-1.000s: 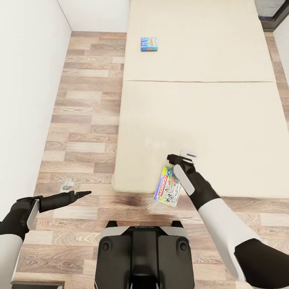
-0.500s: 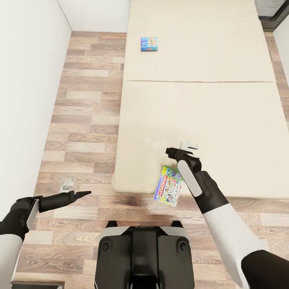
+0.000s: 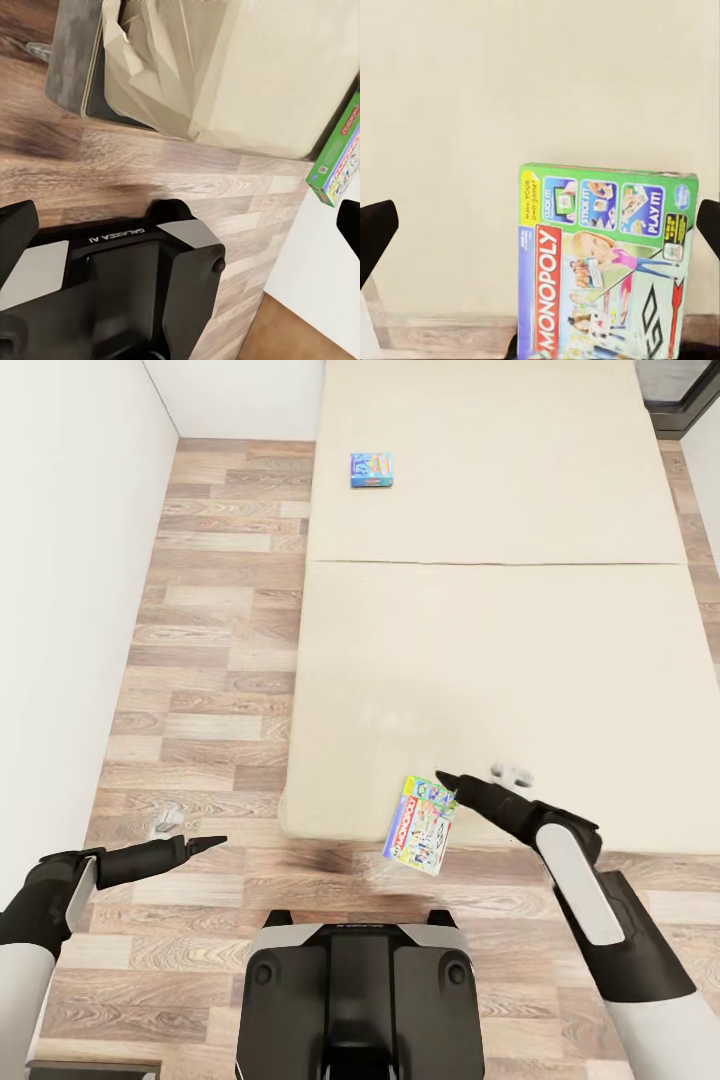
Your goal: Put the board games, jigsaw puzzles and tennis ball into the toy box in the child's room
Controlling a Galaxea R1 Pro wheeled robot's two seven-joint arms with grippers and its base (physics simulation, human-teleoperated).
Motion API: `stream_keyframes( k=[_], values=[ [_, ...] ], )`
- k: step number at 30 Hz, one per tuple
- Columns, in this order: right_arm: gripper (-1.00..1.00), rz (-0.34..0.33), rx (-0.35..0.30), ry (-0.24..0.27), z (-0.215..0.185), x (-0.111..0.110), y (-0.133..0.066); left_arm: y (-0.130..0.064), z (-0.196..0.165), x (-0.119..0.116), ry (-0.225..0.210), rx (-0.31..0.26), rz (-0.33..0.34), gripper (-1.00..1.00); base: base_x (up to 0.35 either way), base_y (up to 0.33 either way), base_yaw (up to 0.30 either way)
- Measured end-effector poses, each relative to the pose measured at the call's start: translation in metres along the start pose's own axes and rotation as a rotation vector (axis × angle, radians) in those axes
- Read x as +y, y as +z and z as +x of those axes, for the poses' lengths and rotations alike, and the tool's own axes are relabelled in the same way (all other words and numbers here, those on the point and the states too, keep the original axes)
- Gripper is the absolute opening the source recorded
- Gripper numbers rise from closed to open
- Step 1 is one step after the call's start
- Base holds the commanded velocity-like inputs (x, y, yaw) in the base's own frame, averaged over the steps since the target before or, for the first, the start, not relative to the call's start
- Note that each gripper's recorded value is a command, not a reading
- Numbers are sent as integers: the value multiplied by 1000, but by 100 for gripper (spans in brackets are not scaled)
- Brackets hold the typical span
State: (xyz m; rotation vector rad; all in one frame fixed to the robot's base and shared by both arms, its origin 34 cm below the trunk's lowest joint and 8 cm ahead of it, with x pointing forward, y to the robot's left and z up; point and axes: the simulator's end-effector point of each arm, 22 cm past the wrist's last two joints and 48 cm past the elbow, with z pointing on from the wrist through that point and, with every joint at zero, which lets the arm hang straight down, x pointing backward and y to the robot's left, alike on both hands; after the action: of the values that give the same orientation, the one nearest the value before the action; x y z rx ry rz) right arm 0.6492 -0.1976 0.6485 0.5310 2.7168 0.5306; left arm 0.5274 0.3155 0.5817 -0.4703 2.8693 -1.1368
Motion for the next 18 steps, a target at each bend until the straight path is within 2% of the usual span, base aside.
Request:
stream_keyframes(
  k=[1,3,4,5,6,8,10,11,15,18],
  values=[
    [100,-59,17,27,11,-1,-7,0,0,0,0,0,0,100,0,0,0],
    [100,-120,38,55,26,-1,-14,0,0,0,0,0,1,100,0,0,0],
    [100,-178,55,86,41,-2,-23,0,0,0,1,0,1,100,0,0,0],
    [100,-207,60,108,48,-2,-29,0,0,-1,0,1,1,100,0,0,0],
    [100,-264,58,146,56,-3,-39,1,0,-1,0,1,1,100,0,0,0],
    [100,-323,42,180,59,-3,-51,1,0,-1,1,1,2,100,0,0,0],
    [100,-383,16,202,56,-1,-62,1,0,-1,1,1,2,100,0,0,0],
    [100,-442,-8,215,52,3,-72,1,0,-1,1,1,2,100,0,0,0],
    [100,-550,-49,226,43,13,-91,1,0,-1,2,0,3,100,0,0,0],
    [100,-573,-57,227,41,12,-96,1,0,-2,3,0,4,100,0,0,0]
  ],
)
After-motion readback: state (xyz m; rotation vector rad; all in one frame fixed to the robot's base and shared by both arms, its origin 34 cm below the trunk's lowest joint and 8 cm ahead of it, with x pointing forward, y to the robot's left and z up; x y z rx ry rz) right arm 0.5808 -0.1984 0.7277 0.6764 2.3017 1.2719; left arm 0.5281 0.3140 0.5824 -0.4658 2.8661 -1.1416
